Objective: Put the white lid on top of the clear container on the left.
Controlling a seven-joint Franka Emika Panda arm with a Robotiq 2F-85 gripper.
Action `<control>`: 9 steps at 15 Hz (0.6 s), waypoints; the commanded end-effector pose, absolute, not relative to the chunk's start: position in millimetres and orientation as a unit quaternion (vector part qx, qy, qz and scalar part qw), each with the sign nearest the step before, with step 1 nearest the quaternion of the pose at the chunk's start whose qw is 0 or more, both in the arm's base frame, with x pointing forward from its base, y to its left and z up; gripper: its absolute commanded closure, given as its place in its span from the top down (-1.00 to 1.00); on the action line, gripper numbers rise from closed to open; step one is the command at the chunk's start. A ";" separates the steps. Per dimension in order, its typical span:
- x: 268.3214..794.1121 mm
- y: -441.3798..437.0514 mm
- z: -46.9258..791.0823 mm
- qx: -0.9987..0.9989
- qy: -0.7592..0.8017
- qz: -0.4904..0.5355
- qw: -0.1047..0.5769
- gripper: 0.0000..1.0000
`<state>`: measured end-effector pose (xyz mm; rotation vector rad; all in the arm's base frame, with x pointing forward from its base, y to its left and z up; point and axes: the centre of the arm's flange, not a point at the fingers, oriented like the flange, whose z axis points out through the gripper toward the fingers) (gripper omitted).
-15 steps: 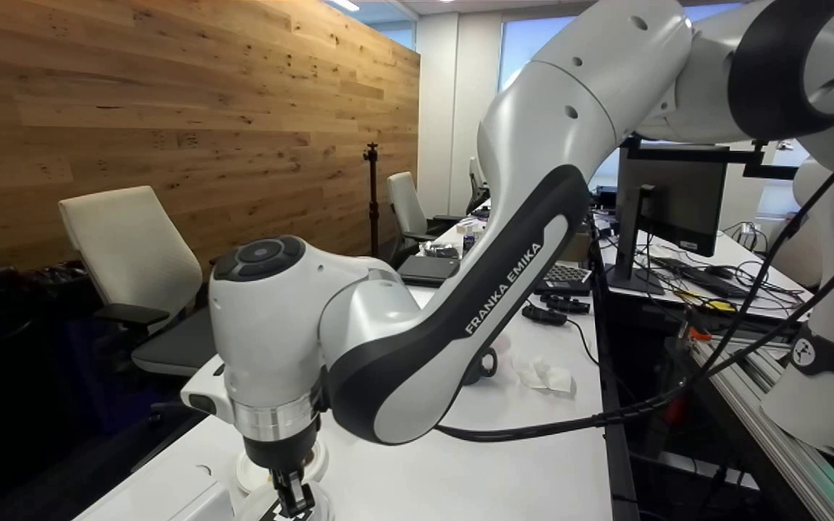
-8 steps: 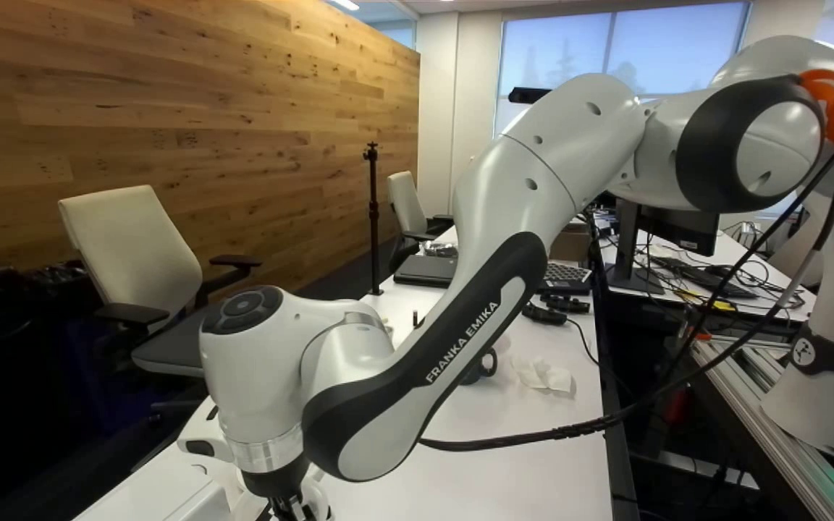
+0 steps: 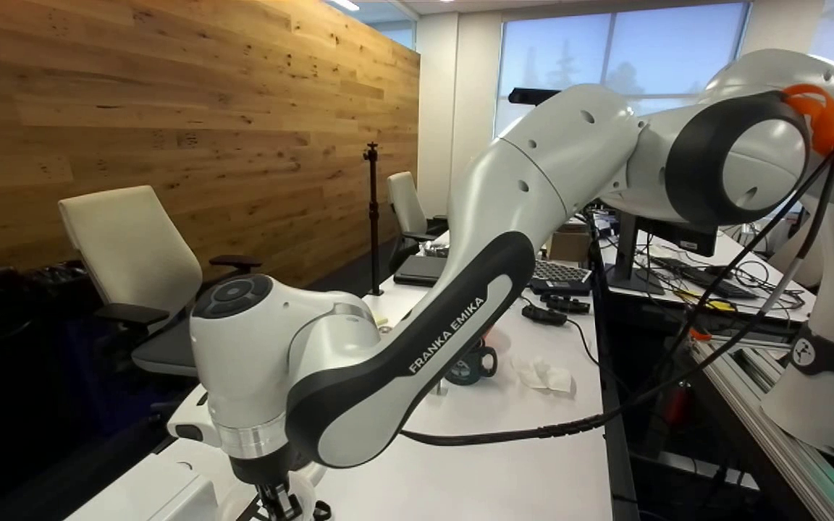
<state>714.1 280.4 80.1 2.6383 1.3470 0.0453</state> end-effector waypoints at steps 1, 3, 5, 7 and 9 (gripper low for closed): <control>683.9 266.6 108.4 0.907 0.411 0.041 0.084 -1.00; 672.8 256.4 118.2 0.914 0.392 0.051 0.089 -1.00; 663.5 243.9 122.5 0.925 0.364 0.057 0.089 -1.00; 656.4 234.7 123.4 0.934 0.342 0.057 0.084 -1.00; 650.1 227.0 125.9 0.941 0.321 0.063 0.086 -1.00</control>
